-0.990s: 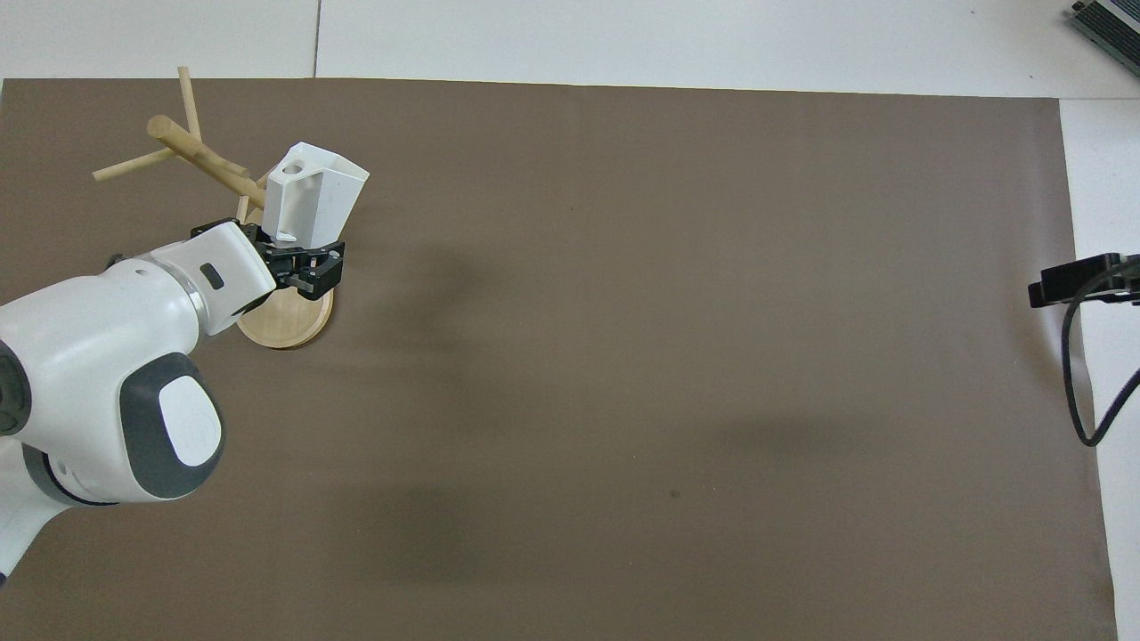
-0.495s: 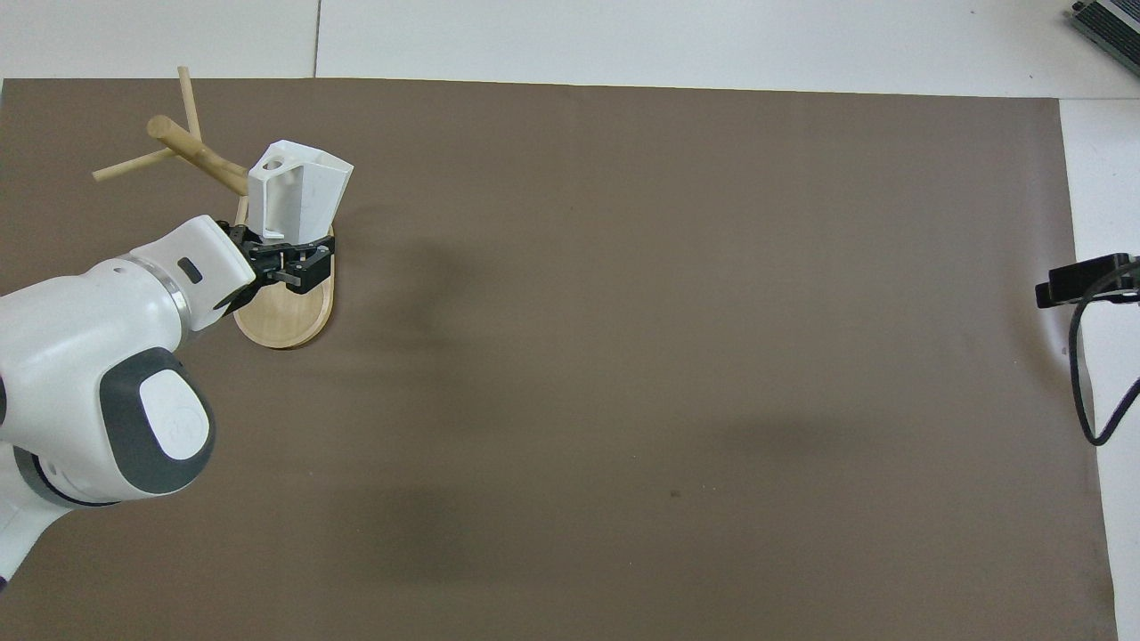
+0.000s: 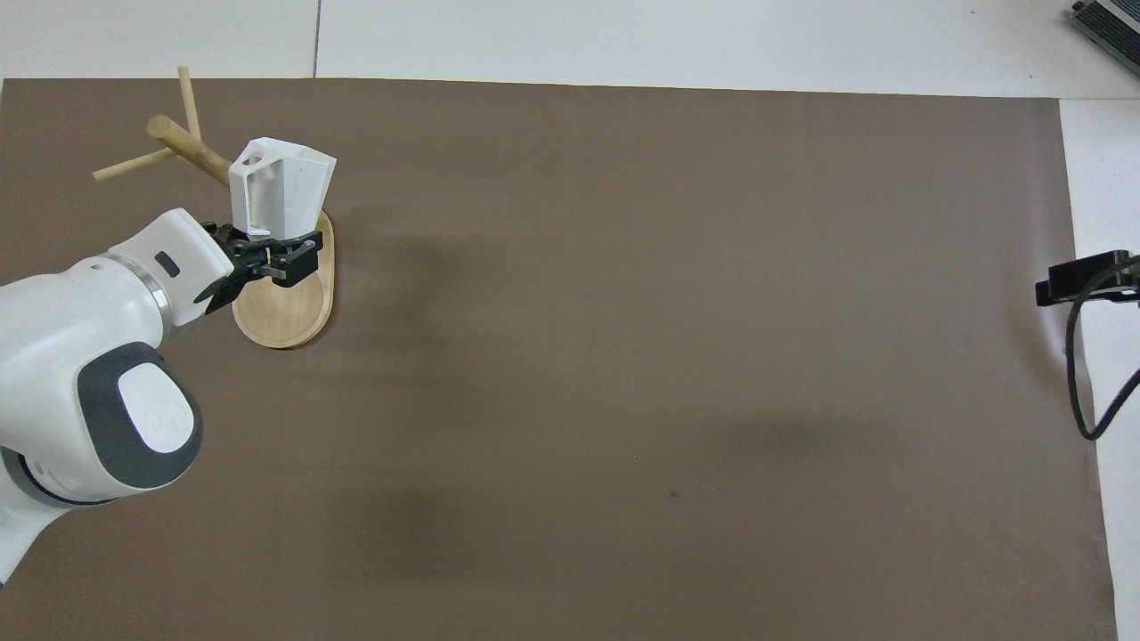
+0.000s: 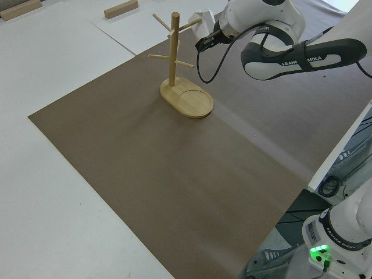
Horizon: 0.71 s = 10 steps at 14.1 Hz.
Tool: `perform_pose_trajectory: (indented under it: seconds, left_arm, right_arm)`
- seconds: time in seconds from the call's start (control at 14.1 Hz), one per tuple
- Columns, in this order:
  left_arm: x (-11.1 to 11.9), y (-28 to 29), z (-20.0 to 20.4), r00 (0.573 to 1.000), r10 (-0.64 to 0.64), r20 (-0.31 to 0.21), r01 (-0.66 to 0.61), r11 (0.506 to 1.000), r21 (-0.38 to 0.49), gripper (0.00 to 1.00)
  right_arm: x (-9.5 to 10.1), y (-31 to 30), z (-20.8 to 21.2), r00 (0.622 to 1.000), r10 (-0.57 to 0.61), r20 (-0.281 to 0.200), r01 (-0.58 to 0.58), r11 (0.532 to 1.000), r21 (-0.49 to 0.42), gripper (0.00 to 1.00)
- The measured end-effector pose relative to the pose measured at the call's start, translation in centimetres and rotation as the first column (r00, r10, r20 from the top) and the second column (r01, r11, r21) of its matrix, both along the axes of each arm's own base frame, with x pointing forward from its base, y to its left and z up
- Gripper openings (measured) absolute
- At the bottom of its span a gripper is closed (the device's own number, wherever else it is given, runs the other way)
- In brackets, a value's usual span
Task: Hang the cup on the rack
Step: 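Move the cup with the left gripper onto a mug tree peg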
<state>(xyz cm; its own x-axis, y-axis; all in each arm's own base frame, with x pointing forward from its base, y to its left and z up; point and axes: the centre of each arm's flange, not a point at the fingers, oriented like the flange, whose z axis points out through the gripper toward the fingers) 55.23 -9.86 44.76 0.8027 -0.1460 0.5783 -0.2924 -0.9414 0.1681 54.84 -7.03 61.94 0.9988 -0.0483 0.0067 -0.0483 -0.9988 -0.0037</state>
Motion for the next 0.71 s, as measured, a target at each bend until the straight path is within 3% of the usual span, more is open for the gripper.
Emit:
perform_pose_trajectory:
  seconds: [0.71]
  left_arm:
    - [1.7,1.7,-0.2,0.997,0.046,-0.07,-0.052,0.995,-0.084,0.71]
  right_arm:
    - [0.0,-0.1,0.0,1.0,-0.018,0.0,0.018,1.0,0.0,1.0]
